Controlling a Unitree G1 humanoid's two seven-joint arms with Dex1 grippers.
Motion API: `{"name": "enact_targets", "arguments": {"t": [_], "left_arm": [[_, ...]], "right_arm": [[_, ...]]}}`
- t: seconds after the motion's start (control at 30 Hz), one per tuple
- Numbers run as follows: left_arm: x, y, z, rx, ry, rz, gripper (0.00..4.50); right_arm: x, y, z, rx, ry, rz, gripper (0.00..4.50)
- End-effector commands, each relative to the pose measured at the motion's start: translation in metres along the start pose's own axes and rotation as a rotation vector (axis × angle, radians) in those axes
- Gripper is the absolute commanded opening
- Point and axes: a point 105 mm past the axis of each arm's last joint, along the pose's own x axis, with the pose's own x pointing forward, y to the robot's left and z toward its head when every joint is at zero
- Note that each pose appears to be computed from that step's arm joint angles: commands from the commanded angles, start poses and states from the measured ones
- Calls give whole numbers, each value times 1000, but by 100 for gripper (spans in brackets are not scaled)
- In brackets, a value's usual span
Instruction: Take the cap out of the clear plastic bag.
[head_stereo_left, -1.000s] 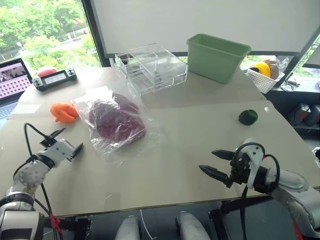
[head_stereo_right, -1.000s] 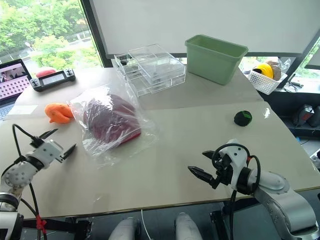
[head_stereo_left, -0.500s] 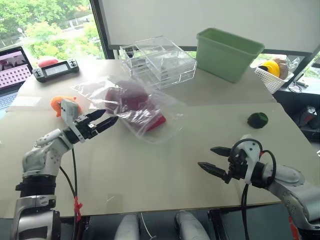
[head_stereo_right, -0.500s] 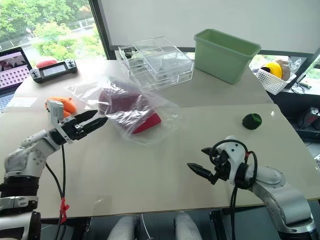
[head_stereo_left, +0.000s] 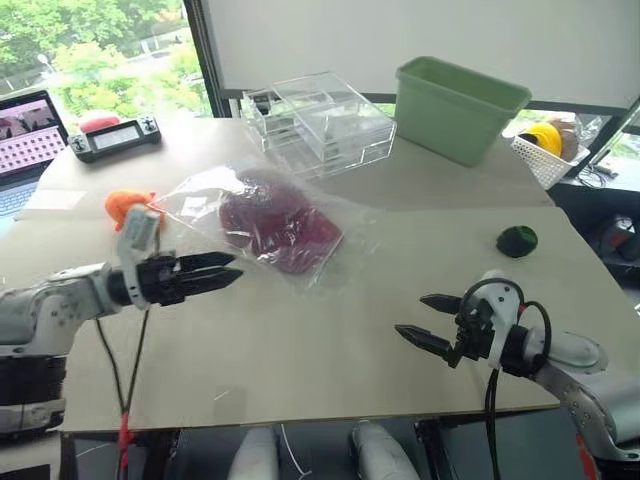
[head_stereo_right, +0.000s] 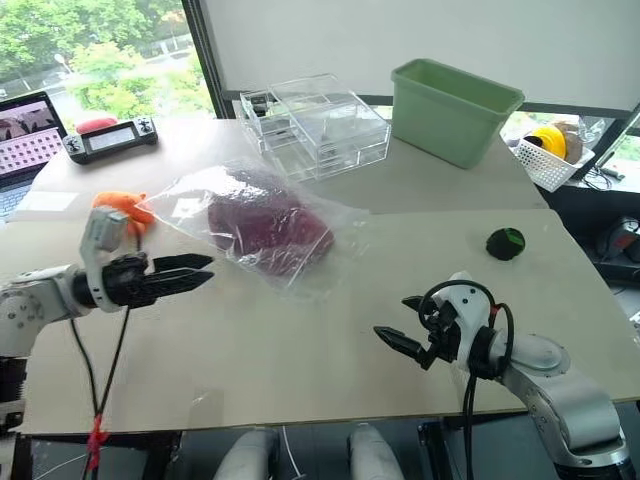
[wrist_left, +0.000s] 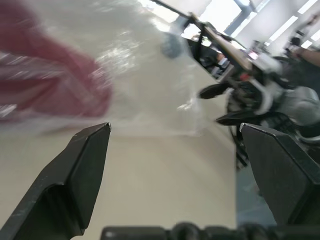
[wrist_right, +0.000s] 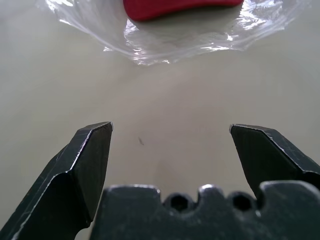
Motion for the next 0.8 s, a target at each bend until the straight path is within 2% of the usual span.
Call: {"name": "enact_targets", "arguments": {"t": [0.03,0.17,0.23,0.3,0.47,0.6,0.8], "left_arm": [[27,-27,-7,86,54,-117,448],[43,-26,-15,175,47,-68,448],[61,-10,-36,387,111,109,448],[68,-6,-44,517,130,185,448],[68,0,-35,718,-41,361,448],[69,0,-43,750,-93,416,448],[83,3,-41,805,-114,435,448]], "right_arm": [[-3,-4,10,-43,-29,-12,450],[-6,-6,11,-49,-26,-24,450],[-9,-5,11,-49,-24,-32,450],[-10,-5,11,-49,-23,-35,450],[-11,-3,12,-43,-28,-38,450],[-12,-4,12,-44,-25,-43,450],[-15,-3,14,-45,-29,-46,450]]}}
